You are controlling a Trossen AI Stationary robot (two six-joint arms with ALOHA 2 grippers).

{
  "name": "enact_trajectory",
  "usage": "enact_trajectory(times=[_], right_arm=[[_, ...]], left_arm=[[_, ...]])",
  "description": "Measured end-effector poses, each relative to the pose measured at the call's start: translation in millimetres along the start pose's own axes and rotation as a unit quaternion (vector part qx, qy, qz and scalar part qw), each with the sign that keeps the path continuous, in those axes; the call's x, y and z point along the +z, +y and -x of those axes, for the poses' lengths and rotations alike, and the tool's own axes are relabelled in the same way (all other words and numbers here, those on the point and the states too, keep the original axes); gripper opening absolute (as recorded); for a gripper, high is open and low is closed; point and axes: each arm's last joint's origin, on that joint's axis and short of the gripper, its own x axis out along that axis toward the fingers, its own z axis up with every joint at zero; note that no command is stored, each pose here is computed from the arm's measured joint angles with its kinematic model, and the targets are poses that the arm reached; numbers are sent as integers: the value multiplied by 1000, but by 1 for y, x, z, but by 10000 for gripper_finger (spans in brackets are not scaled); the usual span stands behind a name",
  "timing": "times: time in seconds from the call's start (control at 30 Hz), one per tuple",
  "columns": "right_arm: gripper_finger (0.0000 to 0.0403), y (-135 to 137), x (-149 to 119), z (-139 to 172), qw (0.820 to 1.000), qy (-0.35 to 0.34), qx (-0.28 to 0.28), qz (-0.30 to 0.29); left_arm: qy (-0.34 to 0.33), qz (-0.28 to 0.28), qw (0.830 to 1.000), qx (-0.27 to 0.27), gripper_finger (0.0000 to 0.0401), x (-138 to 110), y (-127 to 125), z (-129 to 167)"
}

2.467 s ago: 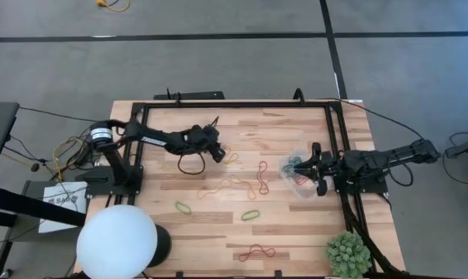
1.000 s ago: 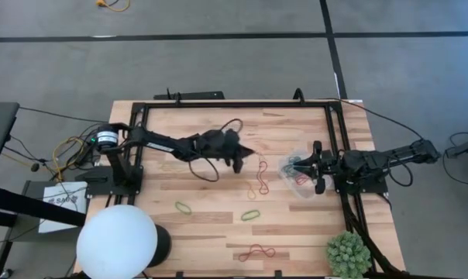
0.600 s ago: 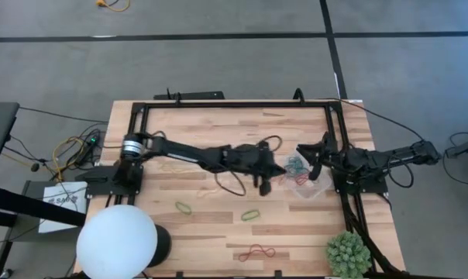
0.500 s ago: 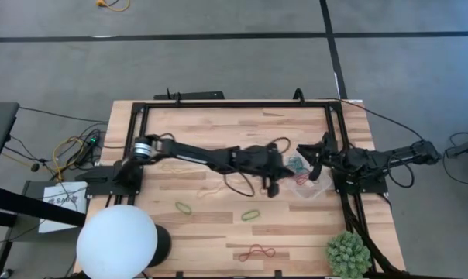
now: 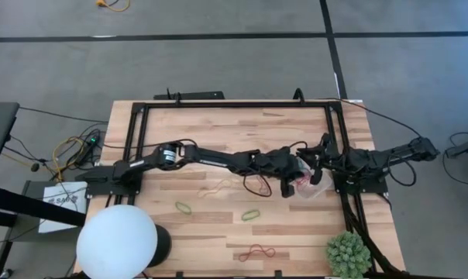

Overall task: Pick and place items into bin
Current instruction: Put the red rubber band into the transparent bin

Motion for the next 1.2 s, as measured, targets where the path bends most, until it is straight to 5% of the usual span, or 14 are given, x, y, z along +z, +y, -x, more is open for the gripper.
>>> enact_trajectory(times=[0.27, 0.73, 1.0, 1.2], right_arm=[[59, 0, 0, 0, 1000, -1, -5, 0], [59, 0, 1, 0, 1000, -5, -6, -3], [59, 4, 2, 2, 1000, -7, 16, -4], [59, 9, 2, 4, 998, -3, 55, -3]], left_arm=[[24, -42, 998, 30, 8, -5, 4, 0], [95, -60, 994, -2, 140, -4, -4, 14], [197, -82, 977, -15, 135, 69, -6, 120], [208, -112, 966, 103, 134, 122, -3, 226]])
